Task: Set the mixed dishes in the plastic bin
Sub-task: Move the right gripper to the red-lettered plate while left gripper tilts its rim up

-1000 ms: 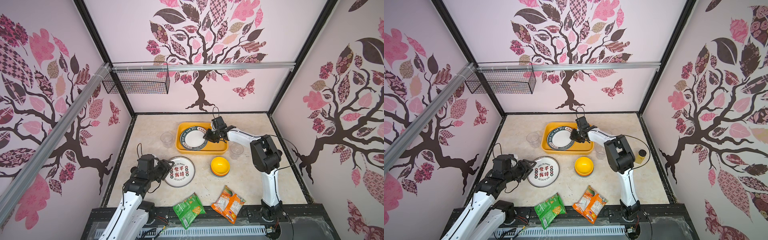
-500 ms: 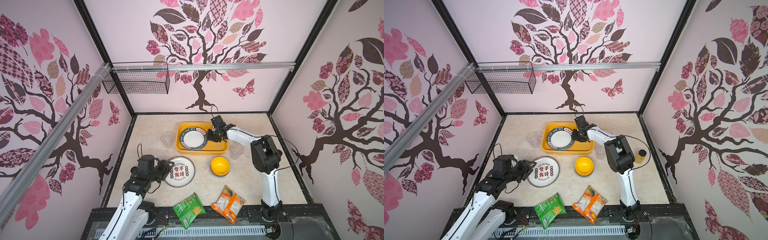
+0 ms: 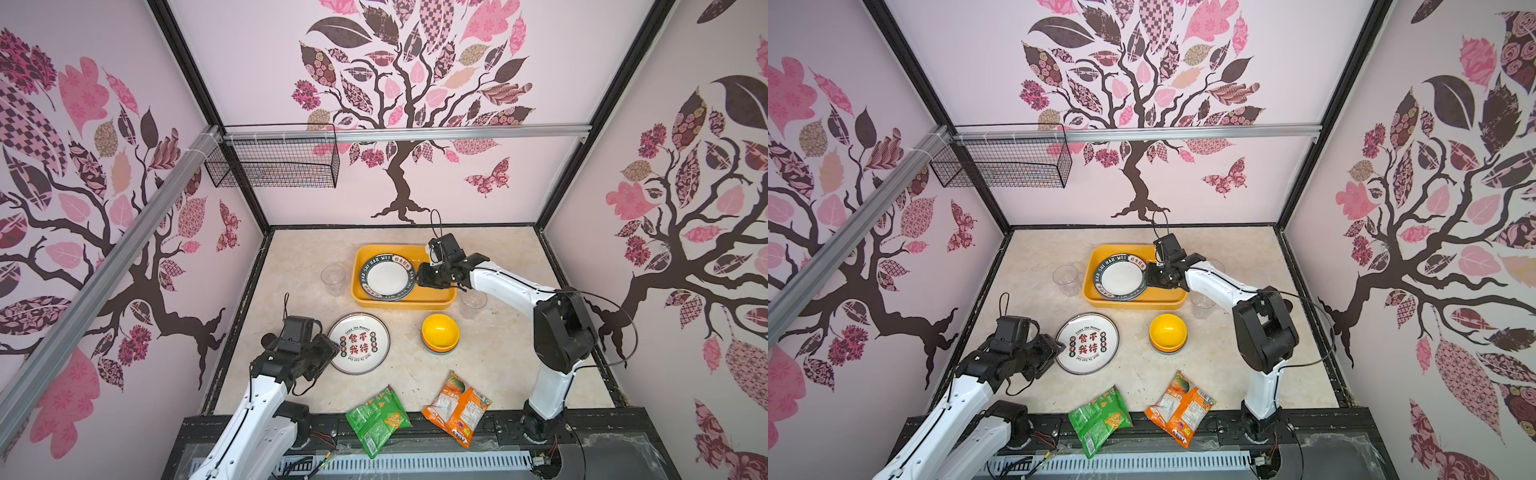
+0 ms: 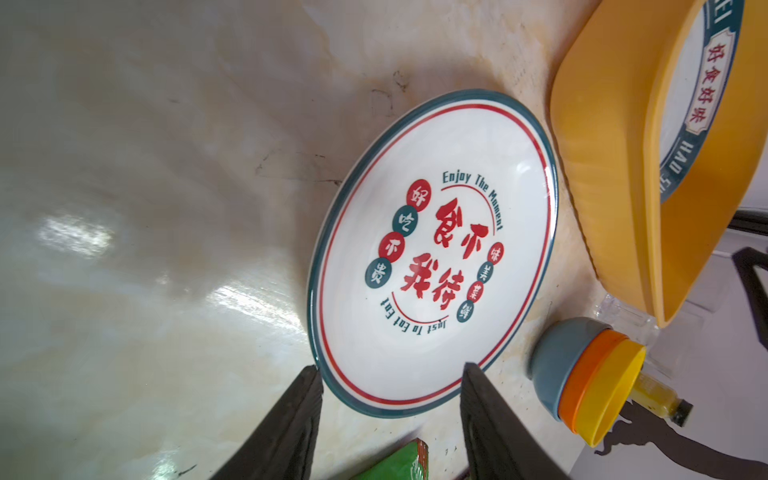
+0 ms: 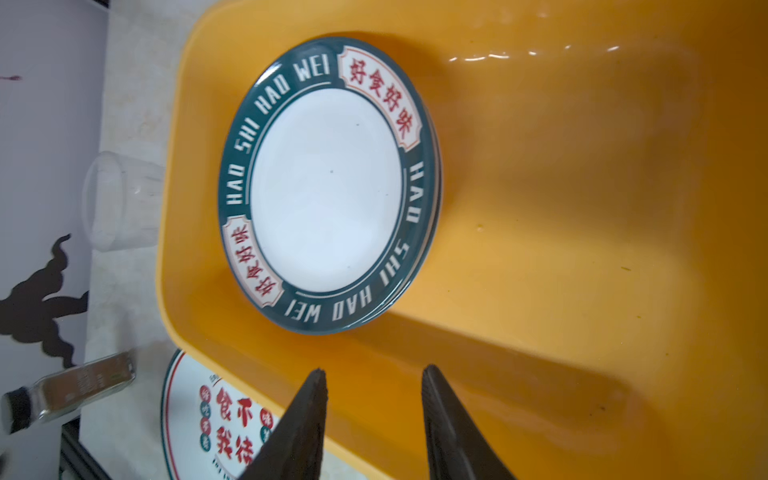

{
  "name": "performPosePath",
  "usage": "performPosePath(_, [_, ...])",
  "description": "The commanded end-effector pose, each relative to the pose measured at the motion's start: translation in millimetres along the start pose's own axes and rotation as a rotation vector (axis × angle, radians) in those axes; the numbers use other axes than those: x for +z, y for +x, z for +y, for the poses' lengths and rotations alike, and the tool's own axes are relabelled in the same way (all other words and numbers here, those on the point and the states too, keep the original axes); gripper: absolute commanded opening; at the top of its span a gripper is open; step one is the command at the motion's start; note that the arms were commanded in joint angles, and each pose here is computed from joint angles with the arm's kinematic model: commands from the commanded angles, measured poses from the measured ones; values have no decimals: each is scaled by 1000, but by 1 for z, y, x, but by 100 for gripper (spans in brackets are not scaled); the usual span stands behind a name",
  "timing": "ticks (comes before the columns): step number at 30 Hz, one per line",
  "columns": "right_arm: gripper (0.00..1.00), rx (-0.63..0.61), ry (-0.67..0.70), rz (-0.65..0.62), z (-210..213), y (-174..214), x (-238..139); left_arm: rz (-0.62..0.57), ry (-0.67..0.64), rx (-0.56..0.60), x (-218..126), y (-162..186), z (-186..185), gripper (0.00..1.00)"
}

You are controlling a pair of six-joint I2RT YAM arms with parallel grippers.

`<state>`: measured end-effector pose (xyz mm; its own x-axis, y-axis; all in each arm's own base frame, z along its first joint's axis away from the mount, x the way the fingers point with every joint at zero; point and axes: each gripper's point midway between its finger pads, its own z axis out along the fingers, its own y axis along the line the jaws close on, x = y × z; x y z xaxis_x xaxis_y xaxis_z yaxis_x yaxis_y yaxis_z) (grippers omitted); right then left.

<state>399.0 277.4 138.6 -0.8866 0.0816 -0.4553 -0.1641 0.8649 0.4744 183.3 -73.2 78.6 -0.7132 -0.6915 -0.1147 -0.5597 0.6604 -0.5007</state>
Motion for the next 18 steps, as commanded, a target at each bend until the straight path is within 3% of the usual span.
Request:
performPosePath(1, [42,-53,-106,16,26,13,-25,-9,-59,7,-4,-2,8,57])
performPosePath(7, [43,-103,-216,46,44,43,-46,12,-78,-1,8,0,14,57])
performPosePath(13, [43,-126,-237,52,43,62,-53,27,-46,-18,28,4,19,47])
performPosePath(18, [43,-129,-250,50,43,69,-56,13,-35,-26,35,4,23,45])
